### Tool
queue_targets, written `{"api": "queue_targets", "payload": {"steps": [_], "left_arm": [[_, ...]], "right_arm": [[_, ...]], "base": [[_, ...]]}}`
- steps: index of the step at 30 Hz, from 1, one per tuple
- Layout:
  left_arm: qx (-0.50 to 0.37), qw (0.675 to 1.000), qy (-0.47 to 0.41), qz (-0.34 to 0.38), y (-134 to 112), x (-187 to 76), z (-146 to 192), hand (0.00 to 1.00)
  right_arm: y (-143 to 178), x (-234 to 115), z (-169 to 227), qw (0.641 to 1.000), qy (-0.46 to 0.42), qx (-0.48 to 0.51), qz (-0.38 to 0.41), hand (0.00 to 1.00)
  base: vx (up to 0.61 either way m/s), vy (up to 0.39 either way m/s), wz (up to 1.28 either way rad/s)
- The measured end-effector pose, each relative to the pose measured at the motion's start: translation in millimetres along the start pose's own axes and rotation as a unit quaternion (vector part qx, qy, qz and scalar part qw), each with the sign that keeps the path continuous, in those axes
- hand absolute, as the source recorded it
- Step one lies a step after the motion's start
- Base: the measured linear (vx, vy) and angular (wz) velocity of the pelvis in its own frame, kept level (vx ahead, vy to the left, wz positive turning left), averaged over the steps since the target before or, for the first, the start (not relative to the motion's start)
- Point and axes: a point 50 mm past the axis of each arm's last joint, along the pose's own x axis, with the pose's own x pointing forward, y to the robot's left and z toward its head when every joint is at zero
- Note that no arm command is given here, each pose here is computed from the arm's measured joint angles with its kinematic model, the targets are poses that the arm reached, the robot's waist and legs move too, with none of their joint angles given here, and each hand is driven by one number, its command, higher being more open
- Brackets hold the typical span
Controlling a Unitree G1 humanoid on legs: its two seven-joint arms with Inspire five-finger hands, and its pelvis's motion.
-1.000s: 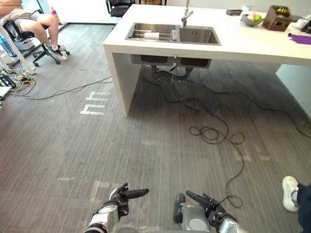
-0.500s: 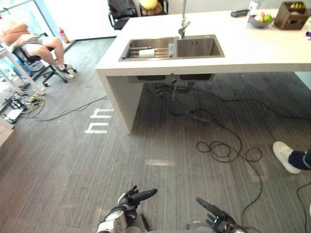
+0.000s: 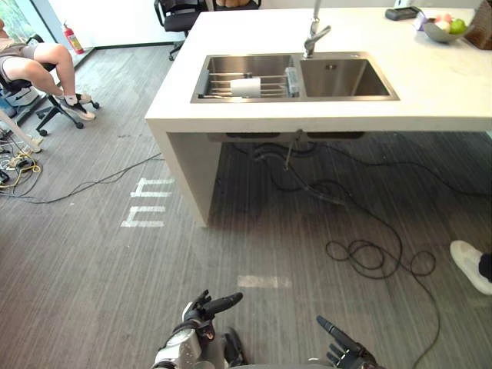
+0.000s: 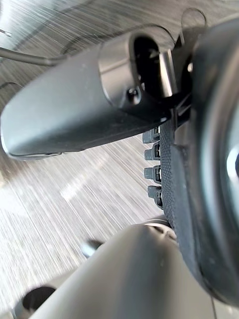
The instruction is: Walk over to the sink, pick up the cup, carry it to the dishwasher, place the cup inside the dishwasher, then close the dishwasher door
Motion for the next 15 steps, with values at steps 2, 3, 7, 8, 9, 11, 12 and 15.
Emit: {"api": "queue_targets", "payload": {"steps": [2, 3, 7, 8, 9, 11, 12, 15], "left_arm": [[-0.017, 1.000, -0.014, 0.017, 1.2, -1.0, -0.3, 1.00], [-0.019, 0.999, -0.024, 0.021, 1.3, -0.9, 2.5, 1.00], [-0.046, 0.990, -0.129, 0.040, 0.5, -0.8, 43.0, 1.00], [-0.061, 0.983, -0.168, 0.040, -0.6, -3.7, 59.3, 1.00], [-0.064, 0.973, -0.217, 0.041, 3.1, -9.2, 79.0, 1.00], [-0.059, 0.959, -0.272, 0.051, 11.3, -18.0, 98.3, 1.00], [-0.071, 0.951, -0.296, 0.048, 8.2, -25.2, 100.1, 1.00], [-0.082, 0.930, -0.357, 0.019, -4.6, -42.3, 111.1, 1.00]], "right_arm": [[-1.6, -0.1, 6.3, 1.000, -0.014, -0.006, -0.005, 1.00], [-1.4, -0.1, 8.3, 1.000, -0.016, -0.009, -0.004, 1.00], [3.8, 0.4, 14.4, 0.999, -0.044, 0.009, 0.000, 1.00], [3.5, 0.3, 15.9, 0.998, -0.051, 0.026, -0.003, 1.00], [6.1, 1.0, 11.6, 0.998, -0.048, 0.042, -0.001, 1.00], [1.3, 0.8, -5.2, 0.998, -0.020, 0.056, -0.014, 1.00], [-10.7, -2.6, -13.4, 0.997, -0.002, 0.066, -0.033, 1.00], [-29.3, -11.6, -34.4, 0.994, 0.024, 0.093, -0.056, 1.00]], "base": [[0.27, 0.027, 0.07], [0.38, 0.009, 0.15], [0.30, -0.146, 0.65], [0.26, -0.304, 0.95], [0.25, -0.337, 0.88], [0.23, -0.435, 0.83], [0.22, -0.409, 0.67], [0.15, -0.278, 0.44]]}}
